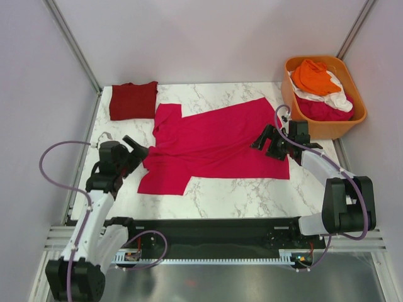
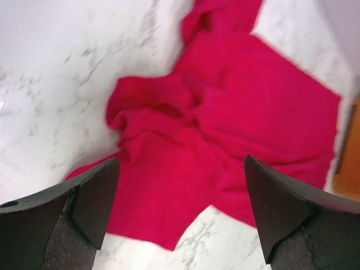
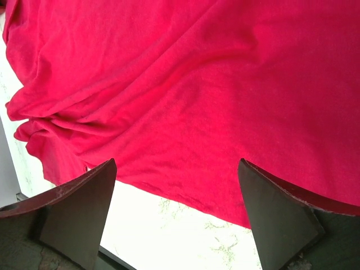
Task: Fold and stack the t-shirts
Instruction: Flatten the tshirt out
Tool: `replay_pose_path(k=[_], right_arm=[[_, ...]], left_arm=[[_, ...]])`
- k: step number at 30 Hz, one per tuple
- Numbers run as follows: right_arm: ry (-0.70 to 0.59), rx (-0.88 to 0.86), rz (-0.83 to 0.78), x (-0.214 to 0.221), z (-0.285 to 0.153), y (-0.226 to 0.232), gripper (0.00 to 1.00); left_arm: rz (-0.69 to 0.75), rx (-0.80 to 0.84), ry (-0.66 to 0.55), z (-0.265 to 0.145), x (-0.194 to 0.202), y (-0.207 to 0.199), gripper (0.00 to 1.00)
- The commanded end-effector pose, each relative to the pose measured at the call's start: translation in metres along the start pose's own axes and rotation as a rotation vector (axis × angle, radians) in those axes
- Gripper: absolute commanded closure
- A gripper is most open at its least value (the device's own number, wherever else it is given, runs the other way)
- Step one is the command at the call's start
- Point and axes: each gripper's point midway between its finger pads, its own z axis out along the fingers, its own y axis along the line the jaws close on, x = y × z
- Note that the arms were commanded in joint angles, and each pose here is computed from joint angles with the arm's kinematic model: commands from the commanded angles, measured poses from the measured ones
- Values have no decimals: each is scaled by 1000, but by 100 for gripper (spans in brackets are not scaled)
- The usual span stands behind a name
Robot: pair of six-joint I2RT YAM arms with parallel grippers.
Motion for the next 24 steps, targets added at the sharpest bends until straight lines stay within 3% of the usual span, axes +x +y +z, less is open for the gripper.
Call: replay_pose_path(k=[1,3,5,7,9,14,19,20,21,22,23,24], right_arm=[[-38,-9,-21,-7,-2,2,2],[-61,42,-21,-10,-6,-5,2],[-78,73,-25,-14,-9,-9,2],[-105,110,-26,-19,-15,-12,2],[-109,132,-27,-20,-20,-12,2],[-124,279,23,-11,-32,-40,2],[-134,248,6,-11,-37,-33,2],[-131,224,-1,-13,-36,-28,2],[-132,202,-3,-15,-36,-23,2],[-137,178,-9,-17,-35,-18,2],[-151,146,-21,-23,-34,-10,2],[-146,96,-25,-25,-34,0,2]], left_arm=[[10,188,-212,-23,-47,-42,0],[83,212,-83,-20,-24,-45,0],[81,126,-21,-12,-15,-30,0],[55,-2,54,-3,1,-5,12],[34,-37,110,3,20,9,14],[35,-71,144,6,38,28,14],[33,35,35,-15,14,4,14],[98,428,103,-44,13,-74,97],[125,574,102,-76,-2,-110,98],[160,700,79,-100,-15,-138,56],[222,860,33,-147,-37,-176,2],[278,1007,111,-178,-32,-197,0]])
